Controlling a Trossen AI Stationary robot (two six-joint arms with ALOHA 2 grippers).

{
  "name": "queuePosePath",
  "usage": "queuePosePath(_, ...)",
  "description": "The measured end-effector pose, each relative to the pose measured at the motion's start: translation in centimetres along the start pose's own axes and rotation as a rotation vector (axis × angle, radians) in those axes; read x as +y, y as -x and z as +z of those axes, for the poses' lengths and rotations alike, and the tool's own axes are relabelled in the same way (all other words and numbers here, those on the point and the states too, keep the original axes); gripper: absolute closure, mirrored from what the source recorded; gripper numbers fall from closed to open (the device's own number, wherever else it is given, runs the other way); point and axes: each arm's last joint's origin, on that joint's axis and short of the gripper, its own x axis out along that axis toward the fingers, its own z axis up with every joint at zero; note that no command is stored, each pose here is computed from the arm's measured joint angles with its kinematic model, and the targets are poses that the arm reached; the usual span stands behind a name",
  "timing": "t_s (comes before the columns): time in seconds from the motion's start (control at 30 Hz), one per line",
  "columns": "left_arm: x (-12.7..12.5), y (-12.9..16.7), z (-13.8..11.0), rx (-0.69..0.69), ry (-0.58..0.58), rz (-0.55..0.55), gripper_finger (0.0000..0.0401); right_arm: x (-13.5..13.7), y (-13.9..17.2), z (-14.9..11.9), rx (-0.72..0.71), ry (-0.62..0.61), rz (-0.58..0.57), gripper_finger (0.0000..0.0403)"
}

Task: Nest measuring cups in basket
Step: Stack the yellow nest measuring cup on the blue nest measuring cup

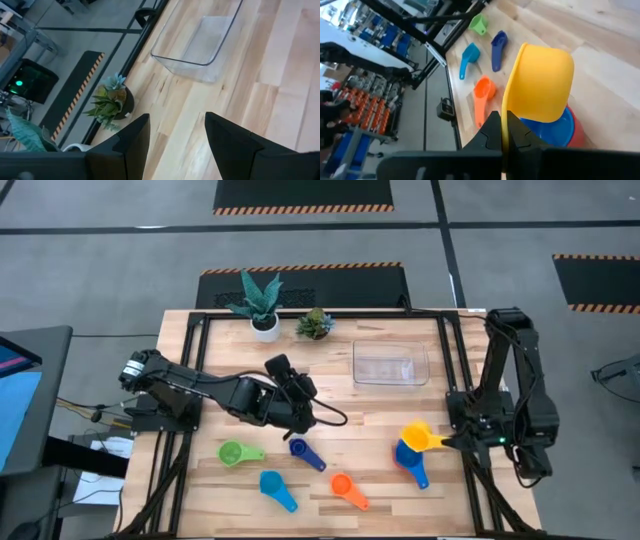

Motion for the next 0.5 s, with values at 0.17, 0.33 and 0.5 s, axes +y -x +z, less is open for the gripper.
queuePosePath(0.17,0.0,0.0,0.0,0.000,0.030,-0.001,0.0216,0.1,0.0,0.4,-0.035,-0.037,0.028,0.0398)
queuePosePath(0.33,0.0,0.0,0.0,0.000,0.040,0.000,0.0216,0.2,-0.8,1.5,-0.139,-0.079,0.025,0.0398)
queuePosePath(0.5,0.0,0.0,0.0,0.000,0.041,-0.001,0.0216,0.6,-2.2,1.5,-0.200,-0.133,-0.040,0.0398)
